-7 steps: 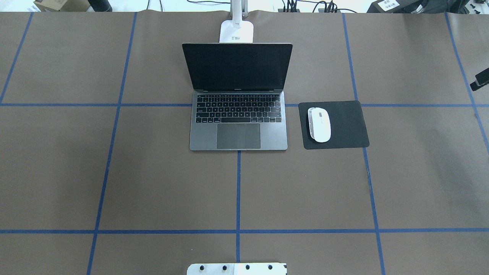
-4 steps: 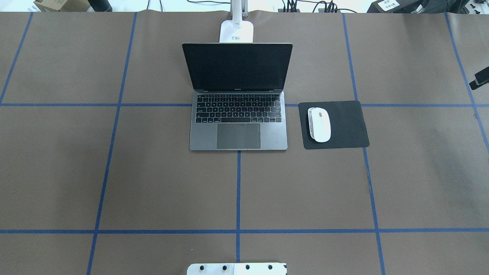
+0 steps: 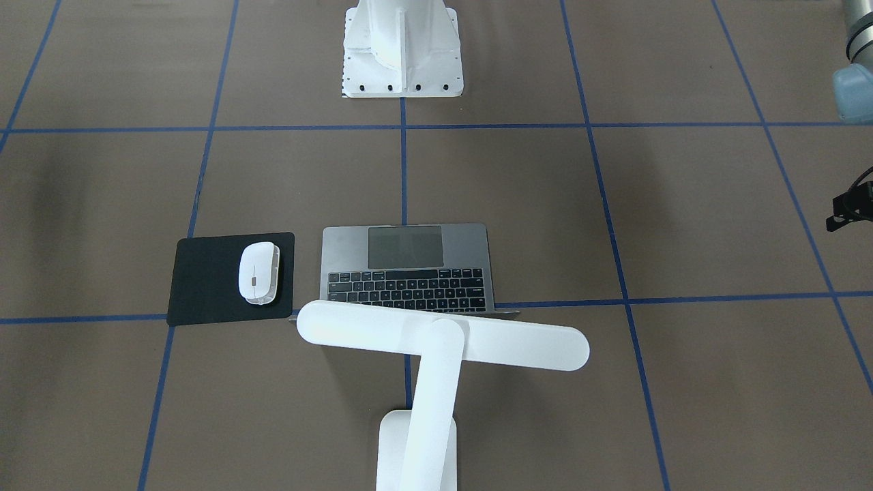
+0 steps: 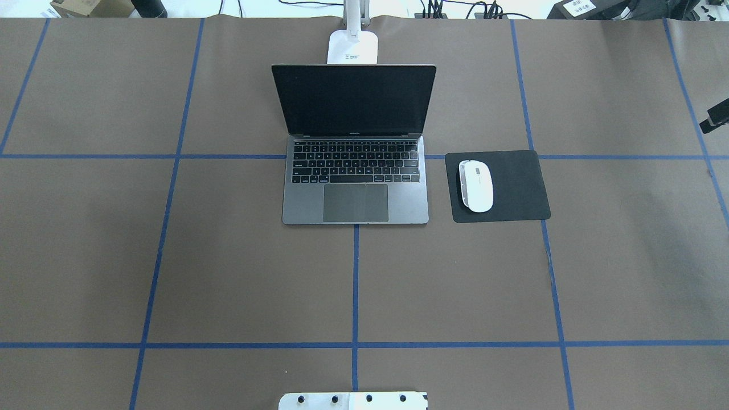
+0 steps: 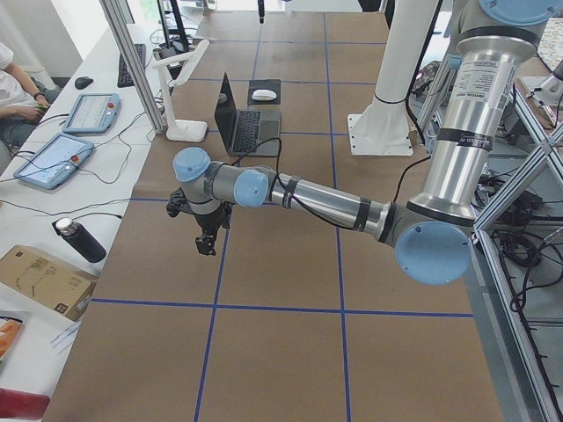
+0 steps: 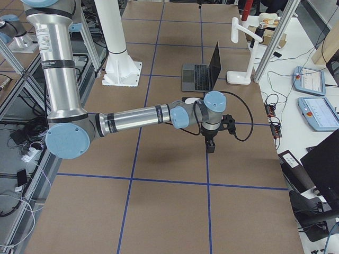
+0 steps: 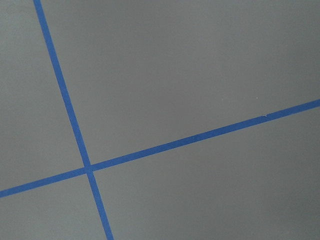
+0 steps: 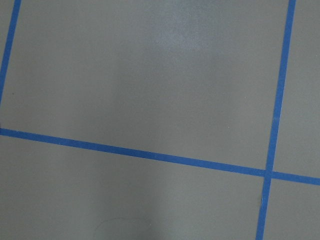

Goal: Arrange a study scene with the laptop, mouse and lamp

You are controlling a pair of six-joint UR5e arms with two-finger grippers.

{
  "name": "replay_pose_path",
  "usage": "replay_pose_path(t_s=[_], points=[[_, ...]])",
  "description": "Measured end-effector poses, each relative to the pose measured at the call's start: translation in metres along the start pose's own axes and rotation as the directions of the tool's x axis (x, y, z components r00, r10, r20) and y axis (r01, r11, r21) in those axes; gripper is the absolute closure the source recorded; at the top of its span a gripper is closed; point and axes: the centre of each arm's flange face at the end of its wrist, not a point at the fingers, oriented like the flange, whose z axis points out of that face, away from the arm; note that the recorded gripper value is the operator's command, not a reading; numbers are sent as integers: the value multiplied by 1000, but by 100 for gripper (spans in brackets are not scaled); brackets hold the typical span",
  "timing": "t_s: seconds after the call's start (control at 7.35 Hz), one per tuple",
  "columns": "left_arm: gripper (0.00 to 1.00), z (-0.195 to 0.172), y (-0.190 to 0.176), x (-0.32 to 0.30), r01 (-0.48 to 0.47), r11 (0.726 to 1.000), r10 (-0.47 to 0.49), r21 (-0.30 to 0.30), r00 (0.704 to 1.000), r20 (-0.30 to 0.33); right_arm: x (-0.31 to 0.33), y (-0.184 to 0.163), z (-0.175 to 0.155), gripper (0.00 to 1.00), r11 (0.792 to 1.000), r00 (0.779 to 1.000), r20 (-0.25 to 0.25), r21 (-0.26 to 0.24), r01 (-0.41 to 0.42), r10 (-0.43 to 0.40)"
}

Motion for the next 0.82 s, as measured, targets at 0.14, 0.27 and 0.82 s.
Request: replay_pose_path(t_s=[0.14, 0.27, 0.82], points=[[1, -1, 0, 1, -2, 1000, 2, 3, 1000, 0, 1, 0, 1, 1, 1000, 1000, -1, -2, -1, 1], [1, -3, -1, 2, -4, 1000, 4, 6, 1000, 0, 2, 0, 1, 1, 1000, 1000, -1, -3, -3, 3], [1, -5, -2, 4, -11, 1000, 11, 12, 1000, 0, 0, 1, 2, 1, 1000, 1000, 1, -4, -3, 3]])
